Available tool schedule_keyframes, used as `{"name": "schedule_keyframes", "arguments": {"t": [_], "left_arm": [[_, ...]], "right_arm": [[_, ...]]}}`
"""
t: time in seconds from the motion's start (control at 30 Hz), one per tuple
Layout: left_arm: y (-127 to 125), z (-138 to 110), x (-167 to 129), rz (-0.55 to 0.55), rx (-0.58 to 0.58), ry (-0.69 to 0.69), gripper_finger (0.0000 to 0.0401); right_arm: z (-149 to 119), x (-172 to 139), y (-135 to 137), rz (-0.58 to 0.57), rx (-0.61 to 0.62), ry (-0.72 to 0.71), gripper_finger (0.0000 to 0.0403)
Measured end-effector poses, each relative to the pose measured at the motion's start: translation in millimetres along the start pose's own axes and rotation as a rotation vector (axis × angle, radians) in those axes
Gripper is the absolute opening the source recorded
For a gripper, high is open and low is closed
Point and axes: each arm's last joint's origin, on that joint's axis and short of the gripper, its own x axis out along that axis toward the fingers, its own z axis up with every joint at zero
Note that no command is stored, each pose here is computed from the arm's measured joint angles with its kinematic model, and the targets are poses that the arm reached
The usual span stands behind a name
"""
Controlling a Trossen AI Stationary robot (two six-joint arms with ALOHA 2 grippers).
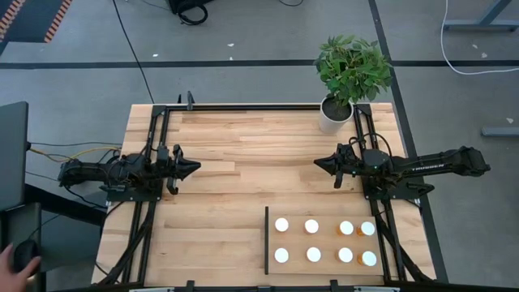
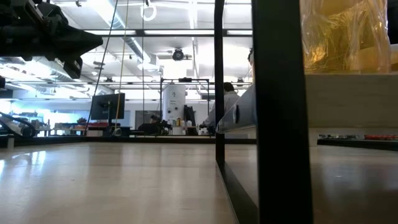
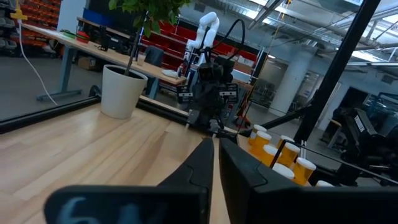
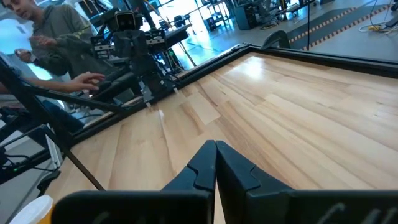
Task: Pick and place medicine bottles onto shelf by color
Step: Return to Home Position
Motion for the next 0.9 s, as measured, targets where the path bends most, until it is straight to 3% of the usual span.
{"name": "schedule_keyframes", "arguments": {"t": [0.9], "left_arm": [[0.0,-0.1,0.0,0.0,0.001,0.001,0.0028]], "right_arm": [[0.1,0.0,0.1,0.0,0.0,0.0,0.0016]]}}
